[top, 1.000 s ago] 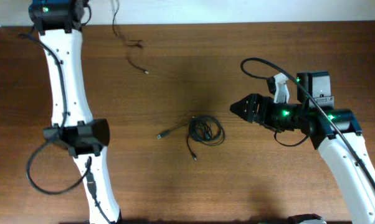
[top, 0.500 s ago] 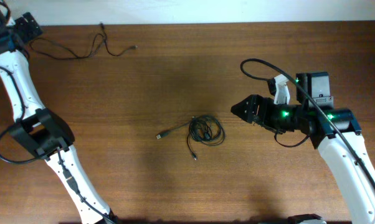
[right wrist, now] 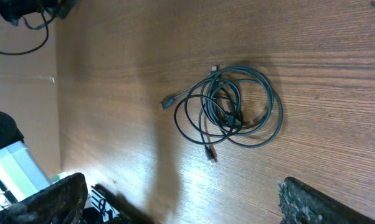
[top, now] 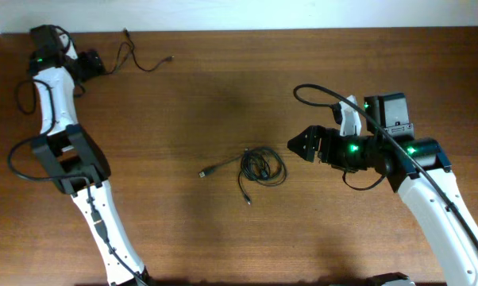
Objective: Untangle cables
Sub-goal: 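Carry the cable to the far left corner and lay it down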
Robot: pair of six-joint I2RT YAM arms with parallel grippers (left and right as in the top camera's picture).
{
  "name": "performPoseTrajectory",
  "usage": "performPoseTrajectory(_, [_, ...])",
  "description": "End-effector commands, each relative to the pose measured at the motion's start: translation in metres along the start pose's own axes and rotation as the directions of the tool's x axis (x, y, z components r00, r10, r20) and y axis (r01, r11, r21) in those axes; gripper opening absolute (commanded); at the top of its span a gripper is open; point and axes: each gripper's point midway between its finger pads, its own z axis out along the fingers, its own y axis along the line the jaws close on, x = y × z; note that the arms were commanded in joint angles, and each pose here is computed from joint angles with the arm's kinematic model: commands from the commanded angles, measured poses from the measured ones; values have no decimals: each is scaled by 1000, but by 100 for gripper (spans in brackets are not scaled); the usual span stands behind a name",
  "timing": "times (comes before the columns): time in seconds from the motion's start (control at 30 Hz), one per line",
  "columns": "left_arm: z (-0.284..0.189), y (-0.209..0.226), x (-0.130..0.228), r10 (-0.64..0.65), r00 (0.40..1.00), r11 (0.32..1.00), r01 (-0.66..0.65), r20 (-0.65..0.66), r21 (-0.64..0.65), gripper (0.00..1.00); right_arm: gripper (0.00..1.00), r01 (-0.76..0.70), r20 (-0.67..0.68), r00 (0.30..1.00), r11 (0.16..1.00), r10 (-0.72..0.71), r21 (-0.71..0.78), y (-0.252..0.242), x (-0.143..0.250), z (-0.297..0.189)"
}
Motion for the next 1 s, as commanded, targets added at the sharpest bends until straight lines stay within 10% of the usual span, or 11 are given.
performPoseTrajectory(0.0, [22,27,21,4,999,989,-10,-42,-150,97,99,22,2,1000,1000,-22,6,1,-1,1])
performPoseTrajectory(0.53, [1,111,-7,-17,998,916,41,64,-398,85,99,7,-13,1000,1000,-7,25,-3,4,1])
performPoseTrajectory(0.87, [-38,53,-53,-76,984,997,73,161,26,100,99,7,-8,1000,999,-7,38,-5,3,1])
performPoseTrajectory(0.97, [-32,50,-26,-179,983,983,176,51,46,87,98,7,-7,1000,999,-7,38,-5,3,1])
